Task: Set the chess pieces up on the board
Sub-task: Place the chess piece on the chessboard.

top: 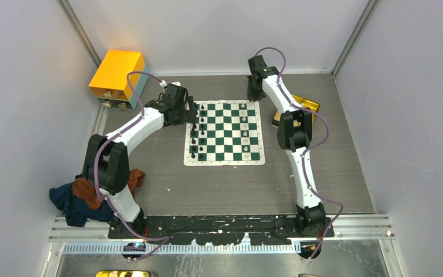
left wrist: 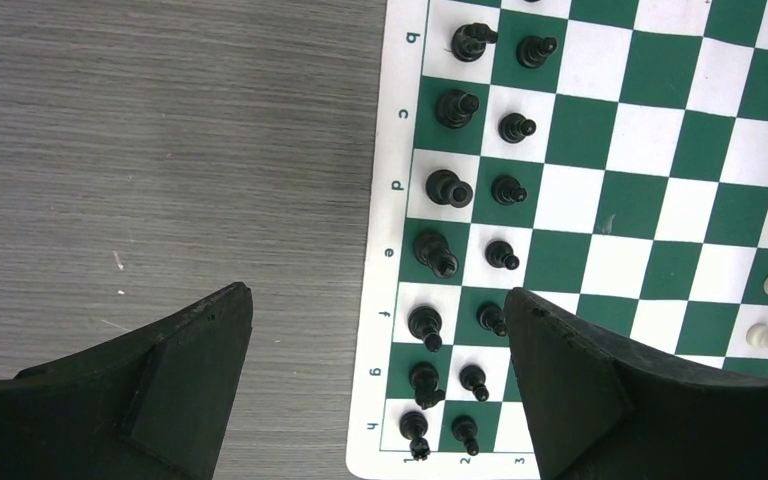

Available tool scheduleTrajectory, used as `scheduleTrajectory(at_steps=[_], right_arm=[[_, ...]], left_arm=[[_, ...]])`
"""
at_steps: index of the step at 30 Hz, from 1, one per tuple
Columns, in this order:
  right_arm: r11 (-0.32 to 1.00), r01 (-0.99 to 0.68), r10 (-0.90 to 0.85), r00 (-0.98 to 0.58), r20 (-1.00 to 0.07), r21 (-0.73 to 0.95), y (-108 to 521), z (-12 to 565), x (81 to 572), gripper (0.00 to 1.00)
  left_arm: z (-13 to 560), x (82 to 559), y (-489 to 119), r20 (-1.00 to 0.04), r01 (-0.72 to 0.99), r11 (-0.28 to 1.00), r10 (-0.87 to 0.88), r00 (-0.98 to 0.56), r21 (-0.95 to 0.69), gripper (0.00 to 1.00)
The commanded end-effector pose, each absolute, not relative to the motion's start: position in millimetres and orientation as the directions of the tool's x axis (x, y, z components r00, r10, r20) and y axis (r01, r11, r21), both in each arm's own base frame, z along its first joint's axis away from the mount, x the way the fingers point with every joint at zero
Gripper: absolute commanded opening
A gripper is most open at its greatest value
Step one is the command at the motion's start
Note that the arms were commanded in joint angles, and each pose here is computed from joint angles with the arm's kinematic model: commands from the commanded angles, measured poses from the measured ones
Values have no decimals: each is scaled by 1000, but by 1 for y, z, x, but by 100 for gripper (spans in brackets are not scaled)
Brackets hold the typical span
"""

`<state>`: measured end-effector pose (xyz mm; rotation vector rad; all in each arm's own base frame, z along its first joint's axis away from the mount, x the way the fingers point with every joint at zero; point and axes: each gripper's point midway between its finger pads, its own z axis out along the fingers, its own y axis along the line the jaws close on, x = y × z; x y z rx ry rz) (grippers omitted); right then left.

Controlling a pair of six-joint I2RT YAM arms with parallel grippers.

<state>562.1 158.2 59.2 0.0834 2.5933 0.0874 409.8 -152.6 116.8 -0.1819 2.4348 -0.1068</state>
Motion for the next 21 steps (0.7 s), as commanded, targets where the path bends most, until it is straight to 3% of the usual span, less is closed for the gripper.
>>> scheduleTrajectory(at_steps=[1,21], right_arm=[[994,31,84,-838,-539,106,168,70,568,1],[994,28,78,-845,-529,103,168,65,569,1]], left_arm=[[122,417,-159,-657,-96,982,-179,-733,-160,97],[118,419,-159,-652,-99,983,-178,-737,-157,97]])
